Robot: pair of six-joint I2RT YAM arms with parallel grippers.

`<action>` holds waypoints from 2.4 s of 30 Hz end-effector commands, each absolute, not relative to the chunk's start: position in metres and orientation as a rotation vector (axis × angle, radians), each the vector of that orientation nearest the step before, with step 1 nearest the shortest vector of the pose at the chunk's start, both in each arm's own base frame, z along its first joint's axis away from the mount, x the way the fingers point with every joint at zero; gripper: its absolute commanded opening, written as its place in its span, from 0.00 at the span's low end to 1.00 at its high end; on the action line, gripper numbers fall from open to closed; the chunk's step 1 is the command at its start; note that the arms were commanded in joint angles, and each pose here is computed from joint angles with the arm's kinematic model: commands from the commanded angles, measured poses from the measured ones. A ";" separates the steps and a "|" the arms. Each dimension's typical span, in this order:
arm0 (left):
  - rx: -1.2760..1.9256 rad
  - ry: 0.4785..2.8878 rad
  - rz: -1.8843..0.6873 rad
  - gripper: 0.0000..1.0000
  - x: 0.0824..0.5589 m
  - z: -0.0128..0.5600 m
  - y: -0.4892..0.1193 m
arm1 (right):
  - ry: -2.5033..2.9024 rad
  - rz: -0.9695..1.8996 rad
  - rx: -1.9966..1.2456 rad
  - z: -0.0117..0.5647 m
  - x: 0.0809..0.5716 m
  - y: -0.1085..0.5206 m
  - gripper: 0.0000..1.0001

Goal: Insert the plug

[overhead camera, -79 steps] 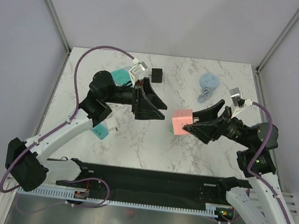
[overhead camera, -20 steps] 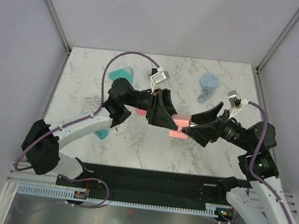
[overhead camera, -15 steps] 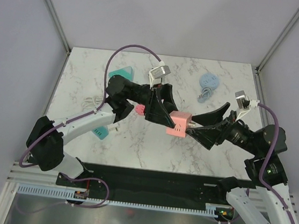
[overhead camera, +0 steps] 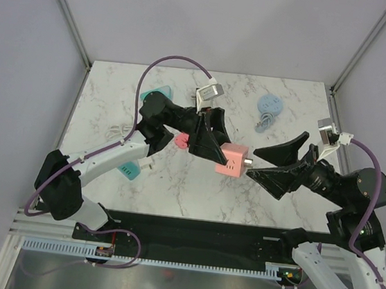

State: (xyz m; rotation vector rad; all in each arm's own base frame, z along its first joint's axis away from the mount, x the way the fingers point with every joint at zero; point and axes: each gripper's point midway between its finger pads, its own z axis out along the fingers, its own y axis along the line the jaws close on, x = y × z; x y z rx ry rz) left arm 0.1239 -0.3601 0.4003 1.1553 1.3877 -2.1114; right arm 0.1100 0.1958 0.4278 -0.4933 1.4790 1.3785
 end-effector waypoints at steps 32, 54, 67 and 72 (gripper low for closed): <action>0.995 1.388 -1.931 0.02 0.139 0.420 -0.346 | 1.570 1.317 -0.475 0.409 0.133 0.199 0.97; 0.421 1.891 -1.276 0.02 0.234 0.365 -0.322 | 1.652 1.253 -0.298 0.398 0.161 0.193 0.96; 0.044 2.098 -0.558 0.02 0.312 0.326 -0.176 | 1.988 1.043 -0.075 0.310 0.235 0.191 0.89; -0.213 2.192 -0.534 0.02 0.314 0.287 -0.131 | 2.086 0.905 0.035 0.274 0.262 0.181 0.89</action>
